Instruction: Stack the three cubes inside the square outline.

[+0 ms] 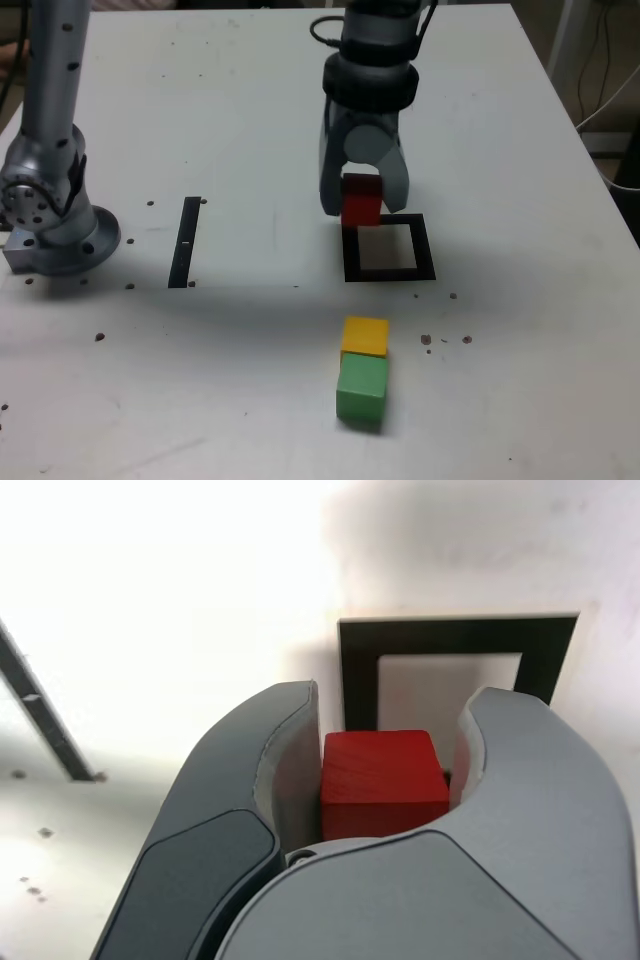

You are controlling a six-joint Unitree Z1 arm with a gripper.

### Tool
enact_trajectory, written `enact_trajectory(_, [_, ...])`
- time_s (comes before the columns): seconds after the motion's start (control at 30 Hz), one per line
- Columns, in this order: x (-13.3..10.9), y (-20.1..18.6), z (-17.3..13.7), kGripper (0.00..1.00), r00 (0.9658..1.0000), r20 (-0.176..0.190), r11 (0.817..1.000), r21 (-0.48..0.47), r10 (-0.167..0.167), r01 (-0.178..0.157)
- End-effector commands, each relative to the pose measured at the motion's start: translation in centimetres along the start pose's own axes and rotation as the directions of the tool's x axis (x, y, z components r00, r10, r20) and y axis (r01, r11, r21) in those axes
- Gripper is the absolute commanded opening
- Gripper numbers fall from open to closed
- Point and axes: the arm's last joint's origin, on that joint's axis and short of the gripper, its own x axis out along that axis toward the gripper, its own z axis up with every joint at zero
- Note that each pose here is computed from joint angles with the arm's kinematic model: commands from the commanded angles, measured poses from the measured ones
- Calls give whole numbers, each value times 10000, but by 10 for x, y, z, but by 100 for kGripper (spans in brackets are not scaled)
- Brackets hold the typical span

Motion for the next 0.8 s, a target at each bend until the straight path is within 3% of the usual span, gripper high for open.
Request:
enact_trajectory(0.0, [0, -9, 3, 22, 9997, 210, 9999, 60, 118, -119])
enact_trajectory(0.27, [10, -34, 8, 22, 9950, 926, 9992, 44, 381, -386])
enact_trajectory(0.77, [22, -19, 7, 24, 9951, 659, 9967, -402, 735, -709])
